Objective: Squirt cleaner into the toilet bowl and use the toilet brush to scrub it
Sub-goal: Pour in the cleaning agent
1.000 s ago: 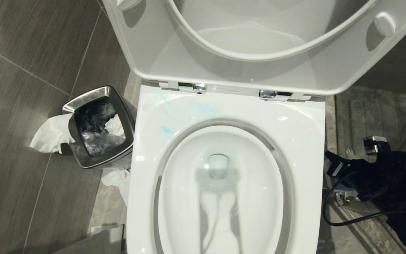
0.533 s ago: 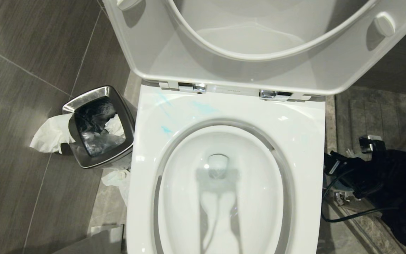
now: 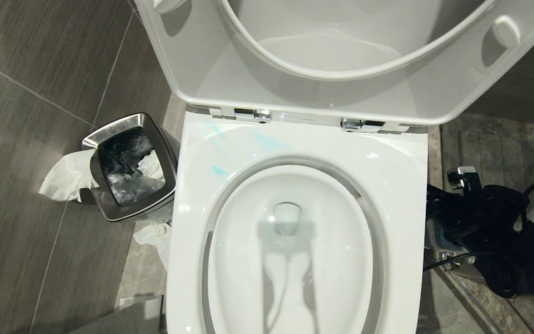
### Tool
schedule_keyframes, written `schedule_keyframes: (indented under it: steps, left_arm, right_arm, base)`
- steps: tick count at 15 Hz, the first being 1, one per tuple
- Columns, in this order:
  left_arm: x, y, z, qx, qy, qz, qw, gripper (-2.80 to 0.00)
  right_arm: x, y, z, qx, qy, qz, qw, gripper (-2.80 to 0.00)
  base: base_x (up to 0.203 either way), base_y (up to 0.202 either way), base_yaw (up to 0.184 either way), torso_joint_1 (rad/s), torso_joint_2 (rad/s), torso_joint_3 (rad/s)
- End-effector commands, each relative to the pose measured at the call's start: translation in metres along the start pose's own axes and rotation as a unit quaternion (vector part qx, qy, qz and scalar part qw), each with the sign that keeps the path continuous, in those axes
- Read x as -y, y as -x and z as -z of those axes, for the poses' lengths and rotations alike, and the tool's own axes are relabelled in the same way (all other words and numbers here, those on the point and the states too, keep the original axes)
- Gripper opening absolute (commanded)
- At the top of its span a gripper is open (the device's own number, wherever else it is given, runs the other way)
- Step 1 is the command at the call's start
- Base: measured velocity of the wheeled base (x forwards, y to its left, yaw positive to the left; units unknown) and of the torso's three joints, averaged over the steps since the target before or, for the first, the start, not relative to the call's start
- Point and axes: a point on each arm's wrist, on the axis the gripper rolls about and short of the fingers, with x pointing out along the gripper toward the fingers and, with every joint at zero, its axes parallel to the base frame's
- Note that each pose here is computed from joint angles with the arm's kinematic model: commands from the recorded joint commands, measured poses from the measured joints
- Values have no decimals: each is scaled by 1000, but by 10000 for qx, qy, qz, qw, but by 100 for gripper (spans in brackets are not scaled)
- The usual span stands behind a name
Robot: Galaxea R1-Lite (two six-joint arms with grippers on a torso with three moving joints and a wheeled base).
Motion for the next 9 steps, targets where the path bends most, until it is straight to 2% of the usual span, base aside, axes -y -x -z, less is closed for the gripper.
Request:
schedule_keyframes:
  steps: [1, 9]
  left_arm:
    - [0, 0, 1, -25, 1, 1, 10000, -280]
    - [0, 0, 1, -25, 1, 1, 10000, -280]
  right_arm:
    - [0, -12, -1, 182, 46, -65, 9998, 0]
    - [4, -29, 4, 305, -94, -75, 9995, 0]
  base:
    - [0, 0, 0, 0, 0, 0]
    - [0, 0, 0, 0, 0, 0]
